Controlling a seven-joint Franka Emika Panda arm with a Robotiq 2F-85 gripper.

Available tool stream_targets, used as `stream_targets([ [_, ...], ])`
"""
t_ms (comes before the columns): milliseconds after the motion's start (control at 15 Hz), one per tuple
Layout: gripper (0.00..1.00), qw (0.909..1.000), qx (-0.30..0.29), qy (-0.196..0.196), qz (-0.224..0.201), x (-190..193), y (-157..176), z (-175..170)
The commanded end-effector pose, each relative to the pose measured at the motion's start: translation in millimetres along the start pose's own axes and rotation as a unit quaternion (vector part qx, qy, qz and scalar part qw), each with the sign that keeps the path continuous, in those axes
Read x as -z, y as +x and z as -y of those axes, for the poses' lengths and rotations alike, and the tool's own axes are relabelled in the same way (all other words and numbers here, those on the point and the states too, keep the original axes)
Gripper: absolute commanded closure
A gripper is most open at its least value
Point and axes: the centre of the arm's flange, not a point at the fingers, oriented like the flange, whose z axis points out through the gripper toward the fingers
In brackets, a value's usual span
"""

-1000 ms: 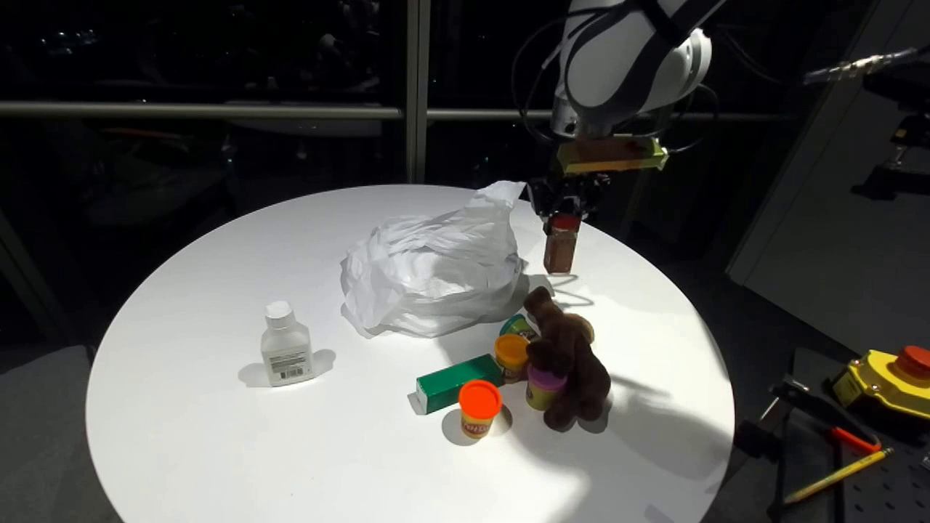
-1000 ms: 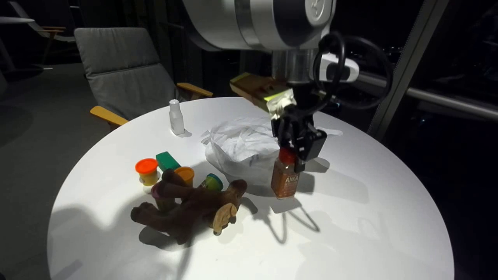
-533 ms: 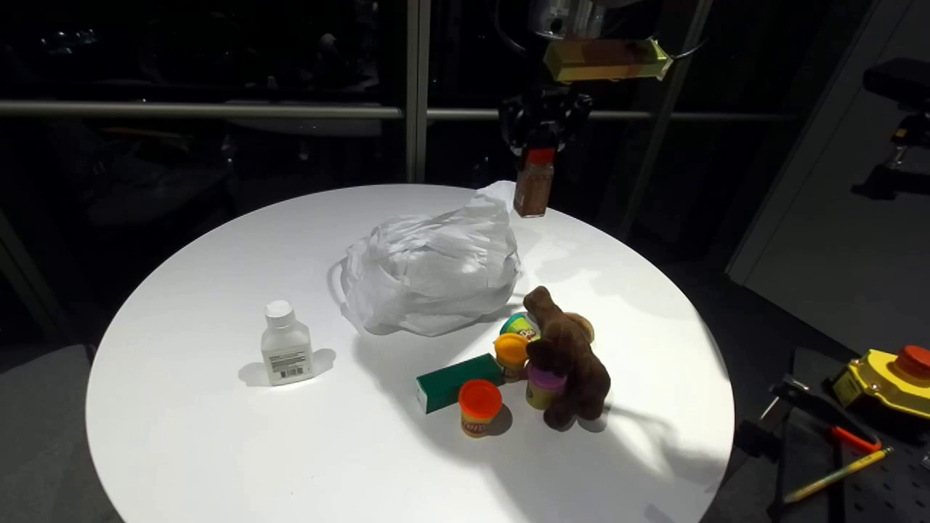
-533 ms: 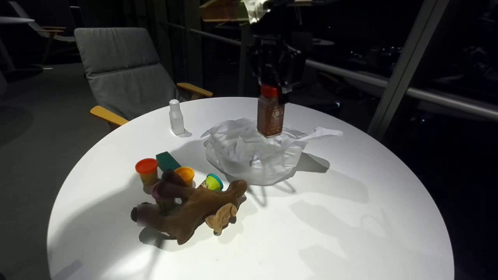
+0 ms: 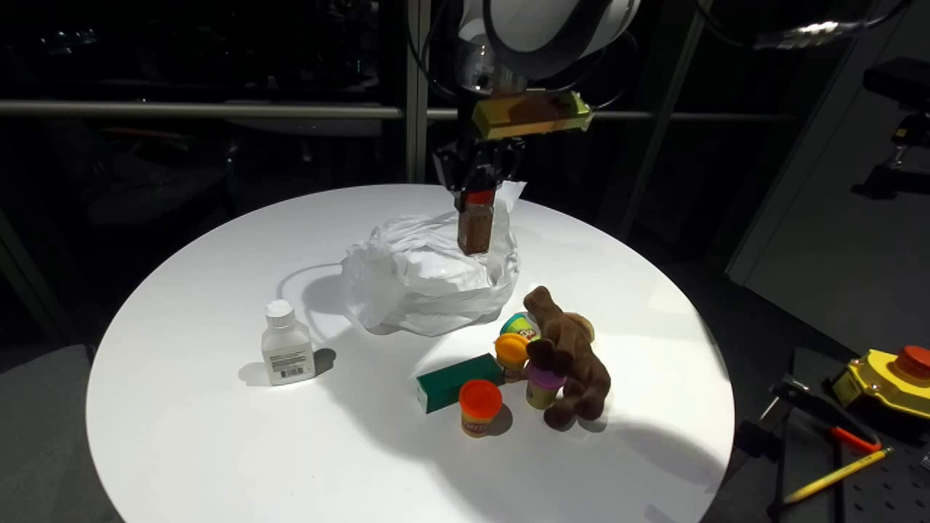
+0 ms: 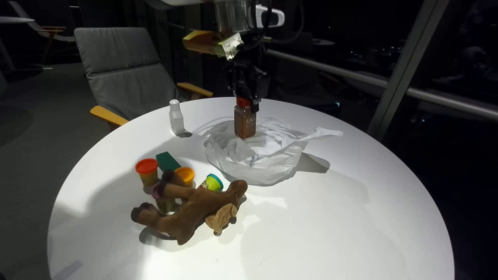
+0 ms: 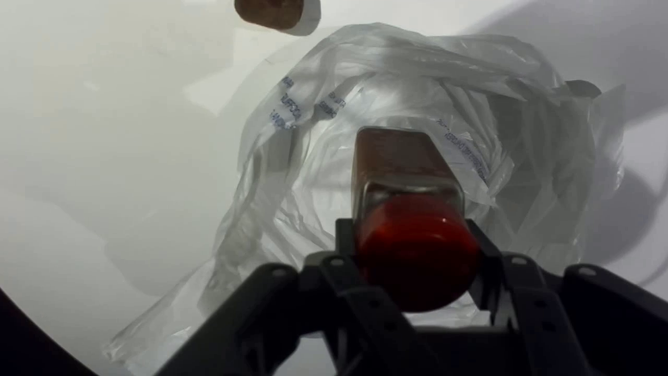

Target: Put the containers, reindeer toy and green block inside the white plastic bag

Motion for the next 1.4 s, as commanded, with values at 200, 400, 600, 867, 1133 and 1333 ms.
stream_targets([
  [200, 0.75, 0.9996, 0.008, -0.007, -0.027, -54.1, 65.6, 30.5],
  [400, 0.75, 0.9993, 0.005, -0.015, -0.034, -73.0, 80.6, 32.3],
  [600, 0.75, 0.9989, -0.003, -0.018, -0.044, -87.6, 97.1, 28.5],
  [867, 0.75, 0.9991, -0.015, -0.016, -0.037, -106.6, 110.5, 17.3],
  [1133, 0.75, 0.9997, -0.023, -0.001, -0.006, -117.8, 109.5, 8.5],
  [1333, 0.25, 0.9994, -0.035, 0.0, 0.008, -120.4, 112.0, -2.3],
])
